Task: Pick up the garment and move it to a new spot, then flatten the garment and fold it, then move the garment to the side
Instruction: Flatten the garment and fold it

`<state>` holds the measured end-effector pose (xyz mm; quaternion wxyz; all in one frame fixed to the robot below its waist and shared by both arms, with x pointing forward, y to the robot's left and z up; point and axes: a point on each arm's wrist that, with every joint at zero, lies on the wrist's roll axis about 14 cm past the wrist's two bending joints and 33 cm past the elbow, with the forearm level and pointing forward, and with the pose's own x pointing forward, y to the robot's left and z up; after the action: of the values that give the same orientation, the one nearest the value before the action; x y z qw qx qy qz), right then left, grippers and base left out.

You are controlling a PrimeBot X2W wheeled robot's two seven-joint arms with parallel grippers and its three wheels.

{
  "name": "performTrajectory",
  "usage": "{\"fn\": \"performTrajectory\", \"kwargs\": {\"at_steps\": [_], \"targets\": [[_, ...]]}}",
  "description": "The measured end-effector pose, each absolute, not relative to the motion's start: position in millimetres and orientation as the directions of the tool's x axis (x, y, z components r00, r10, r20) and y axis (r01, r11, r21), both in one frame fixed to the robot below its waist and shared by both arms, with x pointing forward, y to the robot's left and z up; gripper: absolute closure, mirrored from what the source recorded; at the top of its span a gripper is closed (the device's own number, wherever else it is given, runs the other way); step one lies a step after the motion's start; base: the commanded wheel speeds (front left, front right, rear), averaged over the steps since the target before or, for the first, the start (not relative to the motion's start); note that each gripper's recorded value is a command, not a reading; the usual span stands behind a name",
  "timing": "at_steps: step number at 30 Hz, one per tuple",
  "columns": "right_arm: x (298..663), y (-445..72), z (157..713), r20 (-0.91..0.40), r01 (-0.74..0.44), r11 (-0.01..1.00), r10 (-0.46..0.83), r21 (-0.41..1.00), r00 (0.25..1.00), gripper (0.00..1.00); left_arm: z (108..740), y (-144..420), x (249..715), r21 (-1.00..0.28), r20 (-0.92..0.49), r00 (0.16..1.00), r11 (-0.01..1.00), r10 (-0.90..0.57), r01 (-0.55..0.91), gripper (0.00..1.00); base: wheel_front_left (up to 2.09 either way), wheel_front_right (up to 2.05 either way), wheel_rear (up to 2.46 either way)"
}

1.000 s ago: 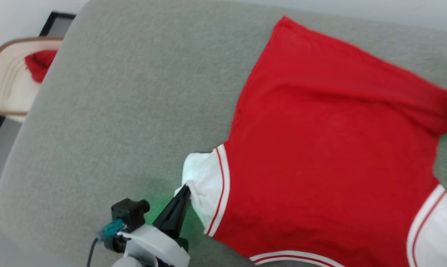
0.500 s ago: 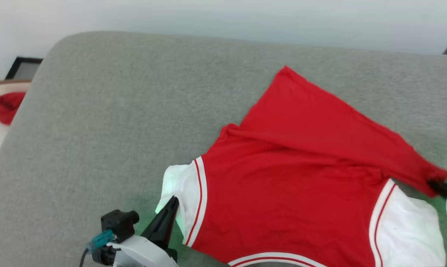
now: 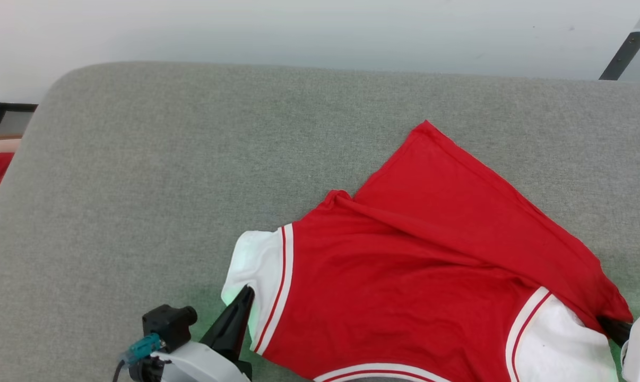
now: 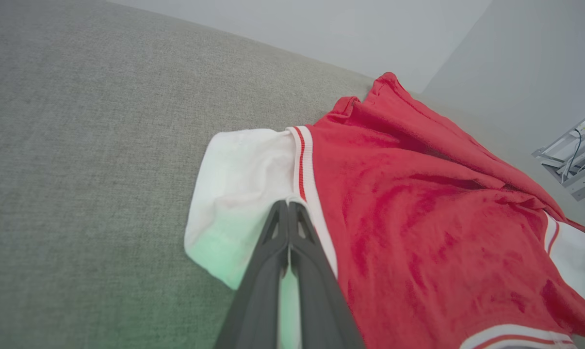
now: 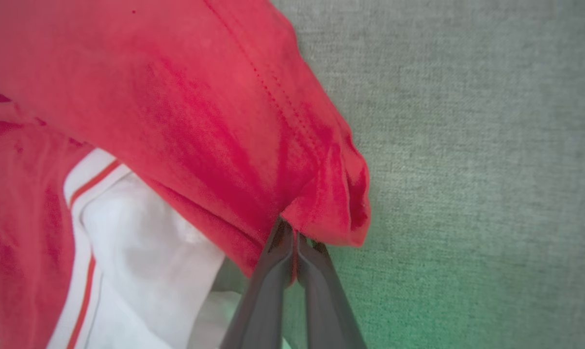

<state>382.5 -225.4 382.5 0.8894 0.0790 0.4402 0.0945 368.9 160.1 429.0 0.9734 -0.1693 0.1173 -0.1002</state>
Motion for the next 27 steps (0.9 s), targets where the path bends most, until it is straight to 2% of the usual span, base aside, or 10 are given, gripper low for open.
{"fn": "performTrajectory", "kwargs": {"at_steps": [5,6,7,8,9,16,22,27], "targets": [[380.5,-224.5,381.9,-0.77,-0.097,0.971,0.231,0.217,0.594,1.0,428.4,158.7,368.3,-0.354,-0.197,0.951,0.922,-0.238,0.158,1.0,0.0,0.0,0.0],[380.7,-224.4,382.4,-0.771,-0.097,0.971,0.231,0.216,0.594,0.85,428.3,158.4,368.1,-0.355,-0.198,0.951,0.921,-0.239,0.158,1.0,0.0,0.0,0.0],[381.1,-224.5,383.2,-0.77,-0.101,0.972,0.229,0.211,0.595,0.51,428.2,158.2,368.0,-0.356,-0.198,0.95,0.921,-0.24,0.158,1.0,0.0,0.0,0.0],[381.8,-224.0,384.1,-0.768,-0.102,0.972,0.23,0.212,0.598,0.12,428.0,158.1,367.9,-0.357,-0.199,0.95,0.921,-0.24,0.158,1.0,0.0,0.0,0.0],[381.8,-223.5,384.6,-0.768,-0.106,0.972,0.229,0.208,0.598,0.0,427.9,158.1,367.9,-0.357,-0.199,0.95,0.921,-0.24,0.158,1.0,0.0,0.0,0.0],[386.0,-220.0,394.7,-0.758,-0.149,0.973,0.23,0.175,0.611,0.0,427.3,158.1,366.7,-0.357,-0.201,0.95,0.921,-0.239,0.156,1.0,0.0,0.0,0.0],[407.3,-209.2,431.9,-0.677,-0.228,0.965,0.253,0.128,0.692,0.0,426.2,159.3,364.6,-0.358,-0.205,0.951,0.922,-0.233,0.149,1.0,0.0,0.0,0.0],[438.8,-180.3,480.9,-0.531,-0.36,0.932,0.321,0.032,0.784,0.0,424.9,158.3,362.9,-0.36,-0.208,0.951,0.921,-0.231,0.145,1.0,0.0,0.0,0.0]]}}
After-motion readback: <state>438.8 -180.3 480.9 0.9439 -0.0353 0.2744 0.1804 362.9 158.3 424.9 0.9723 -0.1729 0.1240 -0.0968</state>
